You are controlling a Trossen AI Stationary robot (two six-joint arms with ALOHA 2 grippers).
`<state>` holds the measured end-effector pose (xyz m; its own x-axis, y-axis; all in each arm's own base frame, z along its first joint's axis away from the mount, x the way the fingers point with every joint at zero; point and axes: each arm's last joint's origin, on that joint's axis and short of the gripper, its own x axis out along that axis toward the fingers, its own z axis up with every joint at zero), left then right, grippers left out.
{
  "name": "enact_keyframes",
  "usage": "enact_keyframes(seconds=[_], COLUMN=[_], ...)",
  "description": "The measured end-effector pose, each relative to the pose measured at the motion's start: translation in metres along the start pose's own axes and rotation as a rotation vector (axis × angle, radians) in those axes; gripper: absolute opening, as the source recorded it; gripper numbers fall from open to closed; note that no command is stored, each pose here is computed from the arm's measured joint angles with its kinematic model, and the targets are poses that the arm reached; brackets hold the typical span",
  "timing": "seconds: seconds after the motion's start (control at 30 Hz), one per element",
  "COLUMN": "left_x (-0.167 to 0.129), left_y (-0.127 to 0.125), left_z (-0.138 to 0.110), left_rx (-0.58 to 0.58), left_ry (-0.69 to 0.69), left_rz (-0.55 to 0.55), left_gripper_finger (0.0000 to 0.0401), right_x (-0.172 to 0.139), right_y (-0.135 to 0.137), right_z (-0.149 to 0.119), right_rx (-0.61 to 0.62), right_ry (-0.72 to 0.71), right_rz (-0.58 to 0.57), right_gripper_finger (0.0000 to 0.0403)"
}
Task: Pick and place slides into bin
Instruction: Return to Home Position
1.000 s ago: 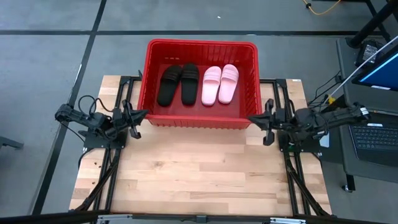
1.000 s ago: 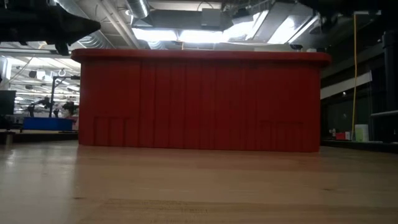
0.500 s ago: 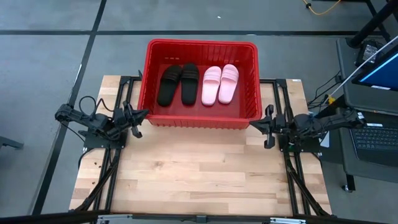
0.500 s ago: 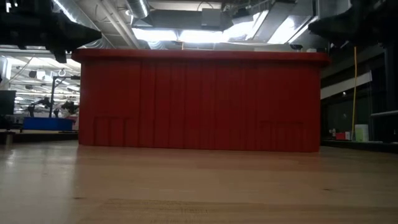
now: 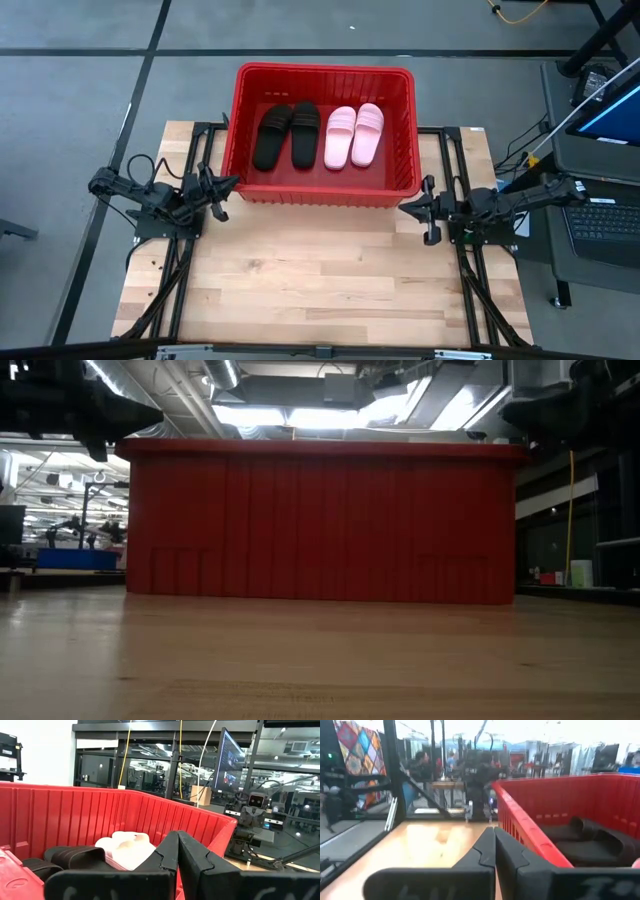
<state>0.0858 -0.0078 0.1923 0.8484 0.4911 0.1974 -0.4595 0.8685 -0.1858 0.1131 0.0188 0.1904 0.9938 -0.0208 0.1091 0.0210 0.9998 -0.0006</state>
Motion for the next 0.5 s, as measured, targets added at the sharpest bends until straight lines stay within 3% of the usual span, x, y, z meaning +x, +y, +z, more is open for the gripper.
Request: enact_keyframes(seconds=[0.13,0.5], left_x=[0.0000,0.0000], left_y=[0.0000,-0.0001], left_z=[0.0000,-0.0001], left_rx=[0.001,0.001], left_ry=[0.000,0.000], left_rz=[0.000,-0.003], left_gripper_finger=[0.0002,0.0002], right_x=[-0.0016,-0.0015], right_y=[-0.0002,-0.0001], right_z=[-0.0053,-0.0068], right_rx=[0.005,0.007], right_ry=[-0.059,-0.046], right_rz=[0.002,0.005], right_gripper_finger=[0.0004,0.0004])
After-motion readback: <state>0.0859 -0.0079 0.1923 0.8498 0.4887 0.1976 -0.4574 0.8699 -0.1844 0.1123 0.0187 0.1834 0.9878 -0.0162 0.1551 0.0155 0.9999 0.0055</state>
